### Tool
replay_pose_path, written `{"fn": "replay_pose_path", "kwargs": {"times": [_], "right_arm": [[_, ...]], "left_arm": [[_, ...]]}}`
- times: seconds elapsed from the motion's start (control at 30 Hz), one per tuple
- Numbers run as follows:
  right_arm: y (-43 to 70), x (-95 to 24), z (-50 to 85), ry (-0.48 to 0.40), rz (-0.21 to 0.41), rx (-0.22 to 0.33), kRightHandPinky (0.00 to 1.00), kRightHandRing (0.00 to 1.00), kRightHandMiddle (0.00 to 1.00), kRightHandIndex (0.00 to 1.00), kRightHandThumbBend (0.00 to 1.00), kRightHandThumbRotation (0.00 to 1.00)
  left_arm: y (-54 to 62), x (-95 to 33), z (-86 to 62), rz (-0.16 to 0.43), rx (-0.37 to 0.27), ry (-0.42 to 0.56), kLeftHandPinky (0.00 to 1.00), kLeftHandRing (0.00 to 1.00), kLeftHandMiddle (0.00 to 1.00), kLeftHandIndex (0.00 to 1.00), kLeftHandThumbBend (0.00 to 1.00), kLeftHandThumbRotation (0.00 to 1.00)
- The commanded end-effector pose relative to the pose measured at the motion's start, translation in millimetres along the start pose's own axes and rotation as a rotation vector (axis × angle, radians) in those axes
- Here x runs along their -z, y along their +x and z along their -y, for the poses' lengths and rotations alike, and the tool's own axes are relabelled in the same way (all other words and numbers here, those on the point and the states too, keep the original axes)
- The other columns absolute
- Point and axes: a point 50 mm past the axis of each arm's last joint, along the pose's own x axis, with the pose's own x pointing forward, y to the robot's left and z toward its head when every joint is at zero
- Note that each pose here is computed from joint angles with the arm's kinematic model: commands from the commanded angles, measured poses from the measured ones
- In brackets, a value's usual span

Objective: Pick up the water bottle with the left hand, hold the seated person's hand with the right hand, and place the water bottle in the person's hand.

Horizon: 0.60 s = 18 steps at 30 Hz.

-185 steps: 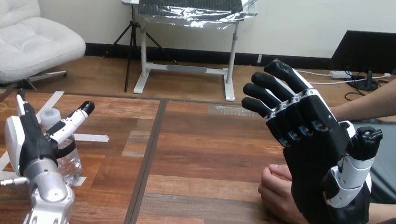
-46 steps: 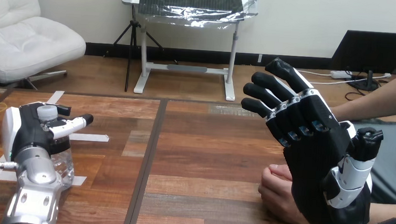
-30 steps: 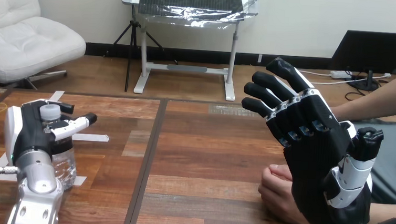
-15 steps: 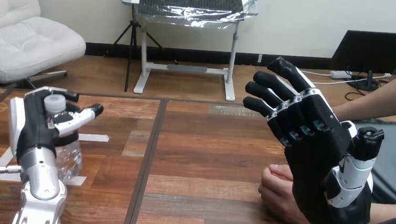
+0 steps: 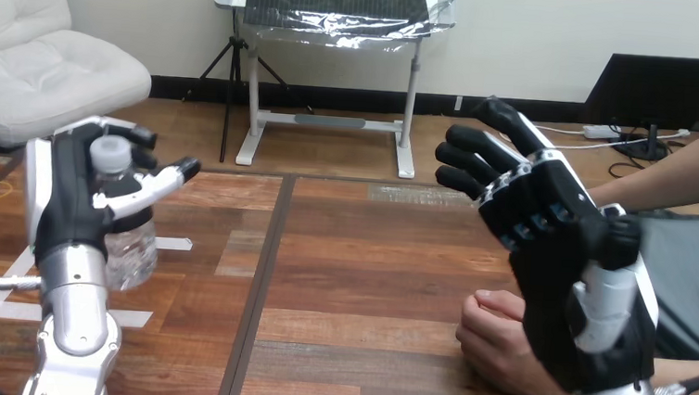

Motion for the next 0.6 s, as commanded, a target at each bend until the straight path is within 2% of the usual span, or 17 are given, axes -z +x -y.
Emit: {"fn": "replay_pose_path", "kwargs": {"times": [0.0, 0.13, 0.33, 0.37, 0.47, 0.57], "right_arm": [[21.8, -9.1, 21.0, -0.147, 0.054, -0.015, 0.78, 0.79, 0.79, 0.83, 0.73, 0.93], [27.5, -9.8, 32.6, -0.220, 0.039, -0.022, 0.75, 0.78, 0.79, 0.81, 0.78, 0.89], [32.5, -10.2, 53.0, -0.335, -0.002, -0.001, 0.73, 0.78, 0.79, 0.79, 0.84, 0.85], [33.3, -10.9, 58.2, -0.378, -0.011, 0.001, 0.73, 0.78, 0.78, 0.79, 0.84, 0.85], [35.2, -12.4, 71.5, -0.474, -0.036, 0.001, 0.71, 0.77, 0.78, 0.78, 0.85, 0.86], [36.1, -12.6, 78.6, -0.508, -0.052, 0.003, 0.70, 0.76, 0.78, 0.78, 0.86, 0.87]], "left_arm": [[2.7, -38.7, 7.1, 0.212, 0.035, -0.042, 0.32, 0.38, 0.41, 0.42, 0.82, 0.00], [-0.4, -42.8, 8.9, 0.244, 0.052, -0.055, 0.31, 0.37, 0.40, 0.41, 0.81, 0.00], [-6.5, -49.4, 12.4, 0.269, 0.077, -0.074, 0.31, 0.37, 0.40, 0.41, 0.82, 0.00], [-7.9, -51.3, 13.1, 0.277, 0.085, -0.076, 0.31, 0.37, 0.40, 0.41, 0.82, 0.00], [-11.3, -55.7, 15.0, 0.293, 0.109, -0.096, 0.30, 0.36, 0.40, 0.41, 0.82, 0.00], [-13.2, -58.0, 15.9, 0.298, 0.122, -0.109, 0.30, 0.36, 0.40, 0.41, 0.82, 0.00]]}}
